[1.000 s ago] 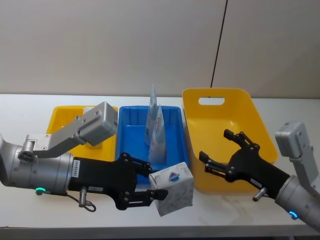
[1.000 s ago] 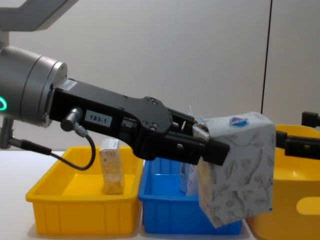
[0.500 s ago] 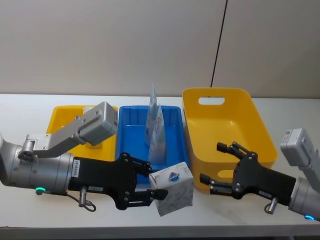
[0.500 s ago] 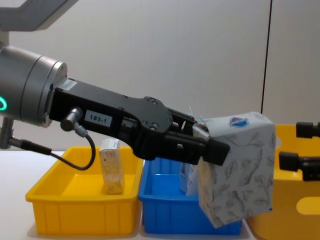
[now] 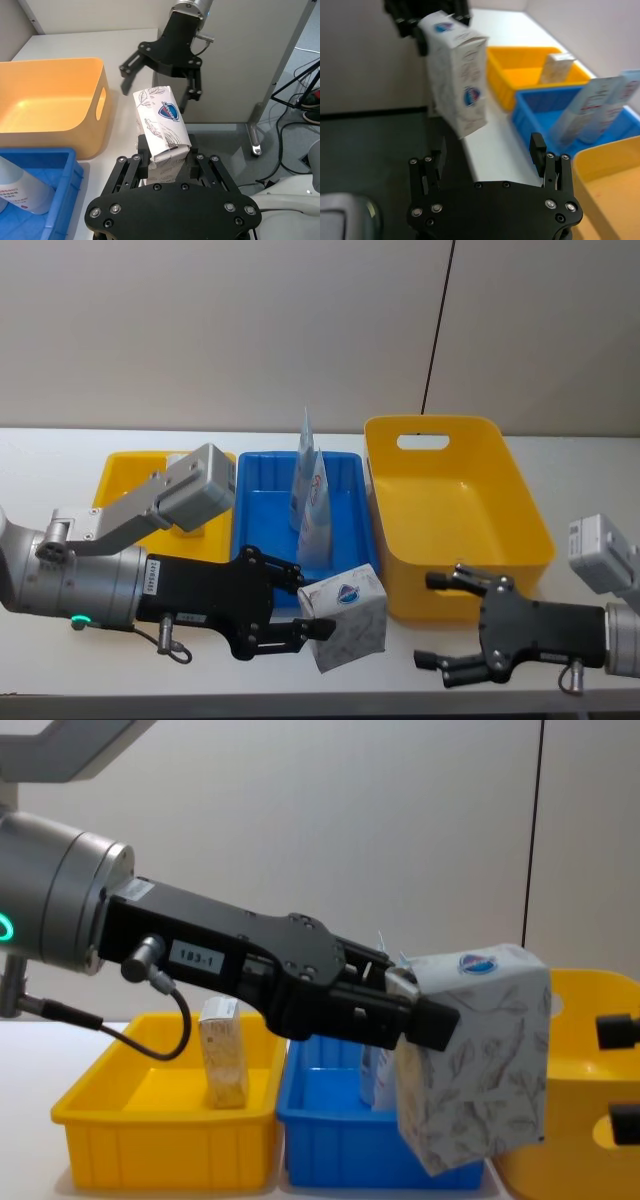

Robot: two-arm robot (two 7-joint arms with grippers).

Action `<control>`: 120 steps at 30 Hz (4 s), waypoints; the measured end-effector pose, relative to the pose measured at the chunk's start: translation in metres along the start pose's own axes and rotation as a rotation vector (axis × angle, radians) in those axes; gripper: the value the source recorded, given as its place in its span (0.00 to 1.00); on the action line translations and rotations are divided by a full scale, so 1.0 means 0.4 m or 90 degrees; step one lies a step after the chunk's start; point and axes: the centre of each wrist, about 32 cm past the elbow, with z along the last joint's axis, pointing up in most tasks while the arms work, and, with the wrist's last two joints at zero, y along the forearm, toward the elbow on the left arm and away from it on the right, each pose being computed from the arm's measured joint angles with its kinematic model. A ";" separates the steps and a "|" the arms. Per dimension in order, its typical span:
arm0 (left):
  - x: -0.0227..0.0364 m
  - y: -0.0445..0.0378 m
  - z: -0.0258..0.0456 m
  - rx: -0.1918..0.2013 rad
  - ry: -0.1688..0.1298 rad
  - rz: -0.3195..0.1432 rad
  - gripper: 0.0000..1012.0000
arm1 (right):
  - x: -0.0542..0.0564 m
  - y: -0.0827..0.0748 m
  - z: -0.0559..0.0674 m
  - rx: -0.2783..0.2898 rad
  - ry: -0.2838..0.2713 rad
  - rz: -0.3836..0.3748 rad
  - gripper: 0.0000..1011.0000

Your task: Bimanual collaborative sorting of washing and personal care products

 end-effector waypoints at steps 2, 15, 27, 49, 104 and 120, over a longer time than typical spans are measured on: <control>0.000 0.000 0.000 0.000 0.000 0.000 0.38 | 0.007 -0.005 0.004 -0.012 0.002 0.026 0.99; 0.000 0.000 0.000 0.000 0.000 0.000 0.38 | 0.021 -0.010 0.014 -0.034 -0.001 0.085 0.99; 0.000 0.000 0.000 0.000 0.000 0.000 0.38 | 0.017 0.012 0.014 -0.006 -0.016 0.079 0.99; 0.000 0.000 0.000 0.000 0.000 0.000 0.38 | 0.022 0.069 0.021 0.034 -0.026 0.078 0.99; 0.000 0.000 0.000 0.000 0.000 0.001 0.38 | 0.052 0.159 0.030 0.041 -0.055 0.105 0.43; 0.000 0.000 0.000 0.000 0.000 0.001 0.49 | 0.051 0.161 0.030 0.041 -0.055 0.107 0.35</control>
